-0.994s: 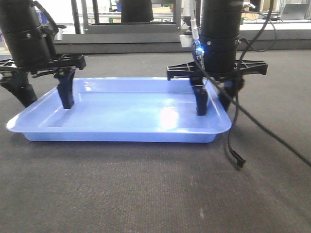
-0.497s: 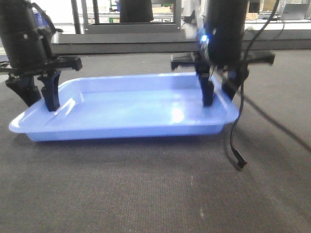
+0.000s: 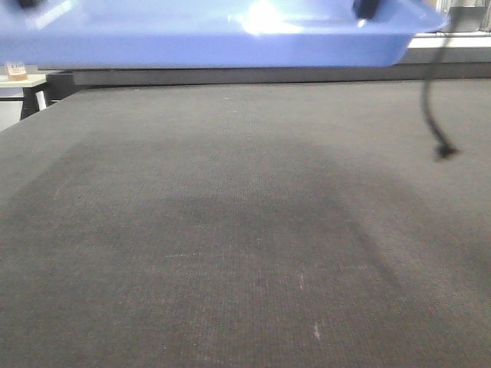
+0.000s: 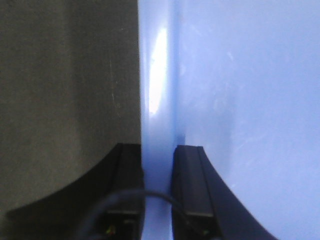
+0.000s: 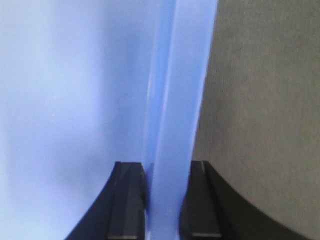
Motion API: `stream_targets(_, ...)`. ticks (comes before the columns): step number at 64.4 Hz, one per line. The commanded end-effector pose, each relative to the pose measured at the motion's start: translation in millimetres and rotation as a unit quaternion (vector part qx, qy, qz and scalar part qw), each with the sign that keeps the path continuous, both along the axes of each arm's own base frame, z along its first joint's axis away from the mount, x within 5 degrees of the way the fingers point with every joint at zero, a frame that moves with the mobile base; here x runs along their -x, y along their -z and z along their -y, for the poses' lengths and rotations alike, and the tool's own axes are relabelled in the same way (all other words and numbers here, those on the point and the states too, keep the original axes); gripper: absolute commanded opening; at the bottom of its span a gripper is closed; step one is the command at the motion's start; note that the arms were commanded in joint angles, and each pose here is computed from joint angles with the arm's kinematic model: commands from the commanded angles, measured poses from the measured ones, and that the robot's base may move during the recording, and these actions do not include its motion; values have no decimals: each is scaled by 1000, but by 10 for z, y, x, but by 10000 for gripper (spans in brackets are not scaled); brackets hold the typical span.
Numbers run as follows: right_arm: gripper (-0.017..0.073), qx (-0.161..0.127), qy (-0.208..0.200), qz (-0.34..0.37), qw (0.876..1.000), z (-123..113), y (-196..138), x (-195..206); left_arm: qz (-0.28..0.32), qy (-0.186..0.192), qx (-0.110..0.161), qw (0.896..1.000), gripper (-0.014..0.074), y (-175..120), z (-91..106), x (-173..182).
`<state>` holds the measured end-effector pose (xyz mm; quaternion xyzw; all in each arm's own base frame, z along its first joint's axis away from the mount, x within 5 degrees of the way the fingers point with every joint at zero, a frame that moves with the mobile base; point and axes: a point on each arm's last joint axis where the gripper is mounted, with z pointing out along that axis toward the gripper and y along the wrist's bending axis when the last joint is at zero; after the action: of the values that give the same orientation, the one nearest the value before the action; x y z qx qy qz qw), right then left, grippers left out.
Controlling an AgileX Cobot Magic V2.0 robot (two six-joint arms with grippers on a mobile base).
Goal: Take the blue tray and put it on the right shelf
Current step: 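Lift the tray off the table with both grippers, then hold the tray raised while the base drives to the shelving rack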
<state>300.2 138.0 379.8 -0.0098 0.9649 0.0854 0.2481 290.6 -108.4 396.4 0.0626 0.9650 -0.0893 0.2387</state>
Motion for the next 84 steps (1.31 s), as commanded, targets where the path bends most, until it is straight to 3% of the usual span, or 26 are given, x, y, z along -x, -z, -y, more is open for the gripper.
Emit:
stream_targets(1, 55, 14, -16, 42, 999, 145, -239, 279, 25, -1, -14, 1000, -41, -335, -43, 394)
stream_targets(13, 55, 15, -28, 41, 999, 221, -254, 595, 30, 43, 12, 999, -41, -406, 207, 713)
stream_targets(32, 55, 10, -27, 51, 998, 372, -333, 882, -26, 63, -7, 998, -41, -84, 468, 791)
stream_targets(84, 55, 7, -27, 57, 998, 390, -361, 917, -36, 66, 1, 997, -49, -64, 497, 786)
